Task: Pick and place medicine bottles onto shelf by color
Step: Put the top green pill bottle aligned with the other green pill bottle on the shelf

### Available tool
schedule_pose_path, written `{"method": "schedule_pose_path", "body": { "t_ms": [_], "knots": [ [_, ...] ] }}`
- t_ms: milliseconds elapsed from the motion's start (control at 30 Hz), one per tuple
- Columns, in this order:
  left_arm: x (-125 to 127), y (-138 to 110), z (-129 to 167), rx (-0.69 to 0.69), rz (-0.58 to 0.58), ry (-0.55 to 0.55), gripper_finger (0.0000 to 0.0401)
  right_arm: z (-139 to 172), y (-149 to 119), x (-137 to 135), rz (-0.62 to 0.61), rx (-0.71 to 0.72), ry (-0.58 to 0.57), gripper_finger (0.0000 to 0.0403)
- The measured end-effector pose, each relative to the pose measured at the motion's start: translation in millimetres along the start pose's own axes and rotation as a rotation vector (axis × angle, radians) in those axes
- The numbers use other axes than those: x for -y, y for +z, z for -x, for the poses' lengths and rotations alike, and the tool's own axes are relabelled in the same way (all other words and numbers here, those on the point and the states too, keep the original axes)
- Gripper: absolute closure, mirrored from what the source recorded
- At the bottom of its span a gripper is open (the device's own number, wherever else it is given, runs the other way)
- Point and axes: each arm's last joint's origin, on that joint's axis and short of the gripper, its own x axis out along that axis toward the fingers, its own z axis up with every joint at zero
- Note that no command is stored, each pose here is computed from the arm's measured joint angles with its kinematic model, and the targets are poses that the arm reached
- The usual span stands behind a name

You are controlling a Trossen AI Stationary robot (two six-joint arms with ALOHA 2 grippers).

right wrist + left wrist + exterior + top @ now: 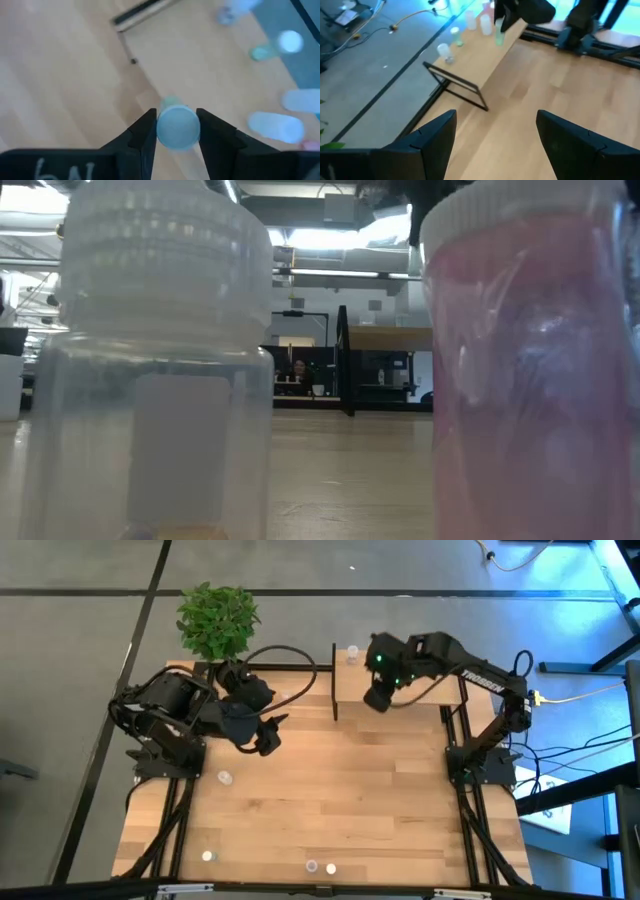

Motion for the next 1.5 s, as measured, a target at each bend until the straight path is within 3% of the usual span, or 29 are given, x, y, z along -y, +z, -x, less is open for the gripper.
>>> {"method": "schedule_pose_path", "body": {
  "t_ms": [167,333,700,967,1267,1500],
  "knots": [
    [-2.1,-1.3,-14.1,-0.032,-0.005,0.048,0.0131,-10.5,5.4,33.3,-0.057,-0.017,-0.042,0.0273],
    [-2.3,-2.9,-21.2,-0.050,-0.012,0.069,0.0131,-27.5,13.0,51.5,-0.098,-0.029,-0.001,0.0273],
    [-2.0,-3.4,-22.1,-0.057,-0.012,0.065,0.0131,-63.2,19.5,59.9,-0.089,-0.072,-0.067,0.0273],
    [-1.9,-3.4,-22.1,-0.057,-0.012,0.065,0.0131,-65.7,19.3,76.4,-0.138,-0.071,-0.094,0.0273],
    [-1.9,-3.4,-22.1,-0.057,-0.012,0.065,0.0131,-82.6,23.8,74.7,-0.091,-0.109,-0.040,0.0273],
    [-2.0,-3.4,-22.1,-0.057,-0.013,0.065,0.0131,-92.9,25.4,78.8,-0.094,-0.137,-0.086,0.0273]
  ]
}}
